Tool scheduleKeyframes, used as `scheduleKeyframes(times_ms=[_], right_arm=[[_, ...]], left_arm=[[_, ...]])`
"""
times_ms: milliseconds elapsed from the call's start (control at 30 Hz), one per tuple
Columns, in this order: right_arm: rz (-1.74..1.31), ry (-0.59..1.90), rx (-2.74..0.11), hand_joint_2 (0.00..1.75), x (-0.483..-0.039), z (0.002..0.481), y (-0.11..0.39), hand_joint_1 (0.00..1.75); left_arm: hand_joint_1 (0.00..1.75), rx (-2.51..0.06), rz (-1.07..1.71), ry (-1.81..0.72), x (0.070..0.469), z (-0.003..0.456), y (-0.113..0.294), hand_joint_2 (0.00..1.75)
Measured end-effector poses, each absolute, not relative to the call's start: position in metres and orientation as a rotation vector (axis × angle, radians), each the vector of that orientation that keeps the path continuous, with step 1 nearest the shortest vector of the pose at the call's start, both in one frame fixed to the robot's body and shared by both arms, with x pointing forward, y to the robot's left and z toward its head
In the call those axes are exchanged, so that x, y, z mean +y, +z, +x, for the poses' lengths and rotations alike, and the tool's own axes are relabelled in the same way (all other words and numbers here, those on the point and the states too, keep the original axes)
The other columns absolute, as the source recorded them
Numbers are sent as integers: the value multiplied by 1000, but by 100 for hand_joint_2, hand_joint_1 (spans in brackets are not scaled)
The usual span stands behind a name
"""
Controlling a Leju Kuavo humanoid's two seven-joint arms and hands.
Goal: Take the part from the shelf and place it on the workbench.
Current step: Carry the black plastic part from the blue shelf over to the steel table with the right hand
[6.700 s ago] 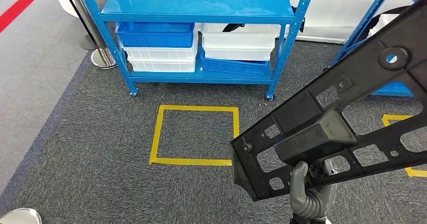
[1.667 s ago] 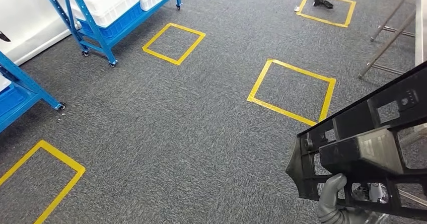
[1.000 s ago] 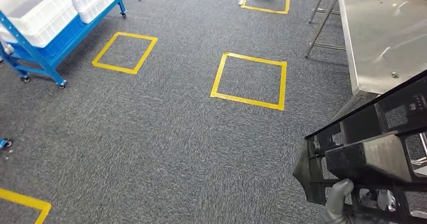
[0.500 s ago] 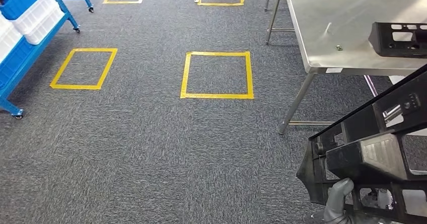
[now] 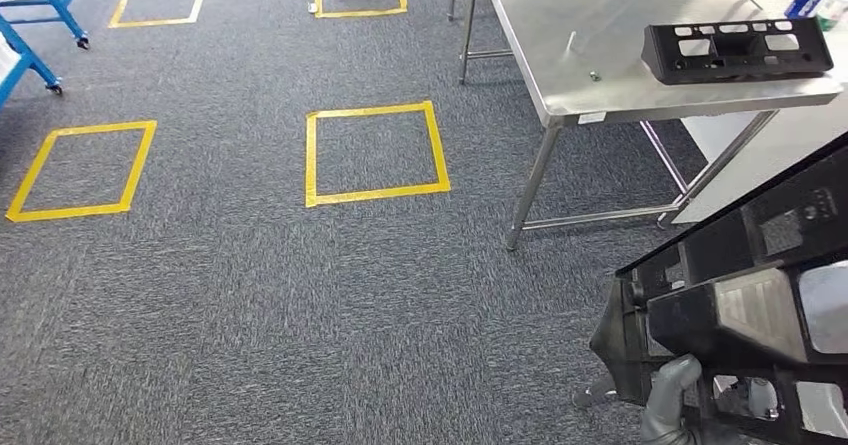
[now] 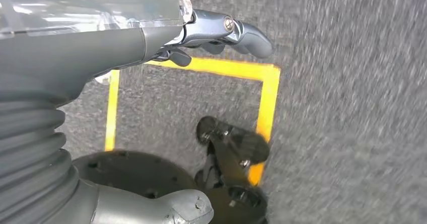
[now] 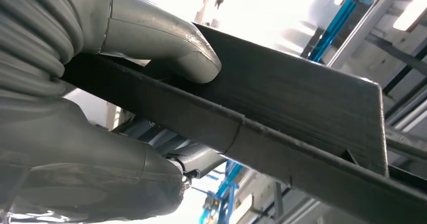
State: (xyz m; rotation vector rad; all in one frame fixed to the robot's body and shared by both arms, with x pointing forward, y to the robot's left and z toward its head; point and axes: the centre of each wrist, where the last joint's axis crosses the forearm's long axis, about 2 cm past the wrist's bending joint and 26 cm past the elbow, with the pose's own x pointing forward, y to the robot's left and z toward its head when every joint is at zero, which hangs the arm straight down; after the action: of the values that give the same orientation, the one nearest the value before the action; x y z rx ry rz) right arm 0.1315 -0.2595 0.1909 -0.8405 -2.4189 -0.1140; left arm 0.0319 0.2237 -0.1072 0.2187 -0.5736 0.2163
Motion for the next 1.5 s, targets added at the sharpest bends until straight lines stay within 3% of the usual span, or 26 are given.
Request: scheduleKeyframes(times_ms=[1500], right_arm=[[-840, -118, -2420, 175, -259, 133, 191, 175]], left_arm=[[0, -511, 226, 192, 221, 33, -107, 175]])
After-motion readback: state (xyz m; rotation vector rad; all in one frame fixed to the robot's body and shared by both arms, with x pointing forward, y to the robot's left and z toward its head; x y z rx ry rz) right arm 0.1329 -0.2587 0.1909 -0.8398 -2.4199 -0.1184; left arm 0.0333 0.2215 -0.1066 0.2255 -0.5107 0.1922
